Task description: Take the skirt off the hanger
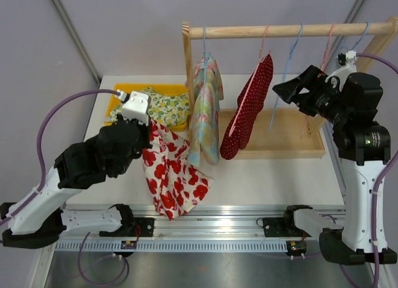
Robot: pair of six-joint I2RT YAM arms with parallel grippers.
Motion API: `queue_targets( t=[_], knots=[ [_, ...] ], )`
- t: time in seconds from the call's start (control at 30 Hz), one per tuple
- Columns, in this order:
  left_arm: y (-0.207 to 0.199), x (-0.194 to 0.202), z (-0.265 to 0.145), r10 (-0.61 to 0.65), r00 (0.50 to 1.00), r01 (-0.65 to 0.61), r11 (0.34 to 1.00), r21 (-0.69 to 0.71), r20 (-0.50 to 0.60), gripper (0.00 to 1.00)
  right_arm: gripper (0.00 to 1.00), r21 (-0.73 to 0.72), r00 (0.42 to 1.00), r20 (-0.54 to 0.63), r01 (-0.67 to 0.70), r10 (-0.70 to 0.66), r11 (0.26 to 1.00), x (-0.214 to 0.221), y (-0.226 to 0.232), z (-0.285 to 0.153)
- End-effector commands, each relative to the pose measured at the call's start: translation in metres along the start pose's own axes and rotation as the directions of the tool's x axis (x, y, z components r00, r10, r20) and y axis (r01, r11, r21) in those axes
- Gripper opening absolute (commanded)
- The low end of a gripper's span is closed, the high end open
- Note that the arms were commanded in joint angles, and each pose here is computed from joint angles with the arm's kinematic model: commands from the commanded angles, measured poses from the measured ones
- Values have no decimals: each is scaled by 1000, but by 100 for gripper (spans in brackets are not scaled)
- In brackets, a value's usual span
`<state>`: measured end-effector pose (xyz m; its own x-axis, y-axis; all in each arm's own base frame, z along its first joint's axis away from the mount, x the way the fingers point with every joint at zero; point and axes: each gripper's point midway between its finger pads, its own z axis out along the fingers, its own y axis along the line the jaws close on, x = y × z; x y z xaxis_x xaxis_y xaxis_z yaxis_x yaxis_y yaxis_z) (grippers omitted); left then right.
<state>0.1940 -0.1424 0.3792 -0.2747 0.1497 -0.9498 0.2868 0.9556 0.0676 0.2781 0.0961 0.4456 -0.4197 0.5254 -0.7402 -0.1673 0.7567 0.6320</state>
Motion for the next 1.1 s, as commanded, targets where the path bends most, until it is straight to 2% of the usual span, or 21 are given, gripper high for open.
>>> queue_targets(
  t=[0.0,0.03,0.17,0.23,0.27,0.33,0.37,0.47,0.5,0.53,0.6,0.63,0.7,0.73,0.8,0.83,0.87,0.9,0.93,0.97,1.07],
  knots=[
    [9,-68,15,37,989,-37,999,-6,144,0,90,43,996,59,66,-68,997,-7,-1,-24],
    [37,-100,14,-7,978,22,997,-74,207,0,90,53,996,58,69,-72,996,-6,-3,-26],
    [73,-171,35,-35,956,74,990,-123,291,0,91,53,992,90,89,-93,995,-9,3,-41],
    [94,-183,78,-14,968,66,978,-198,252,0,91,50,991,95,90,-95,995,-9,5,-46],
    [105,-218,66,-28,938,102,975,-199,345,0,91,46,990,99,96,-100,994,-8,6,-50],
    [137,-239,73,-41,917,154,953,-259,397,0,91,39,991,95,95,-98,995,-5,7,-53],
    [142,-238,103,-55,923,159,956,-248,381,0,91,36,991,93,95,-98,995,-2,7,-56],
    [166,-241,125,-126,899,230,951,-206,420,0,90,28,992,81,96,-98,995,4,8,-61],
    [169,-206,160,-147,932,228,949,-219,330,0,90,23,992,75,97,-98,995,6,8,-61],
    [175,-202,172,-163,925,249,943,-222,343,0,90,19,992,74,97,-98,995,7,9,-62],
    [171,-164,205,-204,945,256,947,-194,255,0,89,14,993,71,95,-95,995,9,9,-63],
    [169,-121,232,-233,959,262,945,-194,161,0,89,11,993,70,97,-97,995,10,9,-63],
    [158,-86,249,-270,958,283,946,-157,99,0,89,5,993,69,98,-98,995,9,11,-63],
    [151,-41,270,-299,954,300,942,-151,30,0,89,-9,992,71,102,-101,995,8,14,-63],
    [147,-3,286,-321,947,313,937,-154,-29,0,89,-71,992,57,113,-109,991,11,26,-65],
    [144,34,303,-340,934,319,932,-173,-108,0,89,-118,990,70,130,-123,984,8,35,-66],
    [142,50,311,-350,924,323,930,-176,-152,4,89,-172,989,68,140,-130,975,9,46,-70],
    [141,66,320,-363,911,328,925,-190,-196,18,88,-256,989,48,147,-139,955,14,61,-75],
    [138,102,329,-404,862,346,910,-228,-305,47,89,-314,986,74,167,-151,935,9,74,-79],
    [139,85,334,-420,859,365,904,-224,-294,98,88,-351,988,69,155,-140,924,10,81,-82],
    [129,69,317,-433,850,384,899,-211,-300,99,87,-412,989,63,146,-131,899,4,97,-84]
  ],
)
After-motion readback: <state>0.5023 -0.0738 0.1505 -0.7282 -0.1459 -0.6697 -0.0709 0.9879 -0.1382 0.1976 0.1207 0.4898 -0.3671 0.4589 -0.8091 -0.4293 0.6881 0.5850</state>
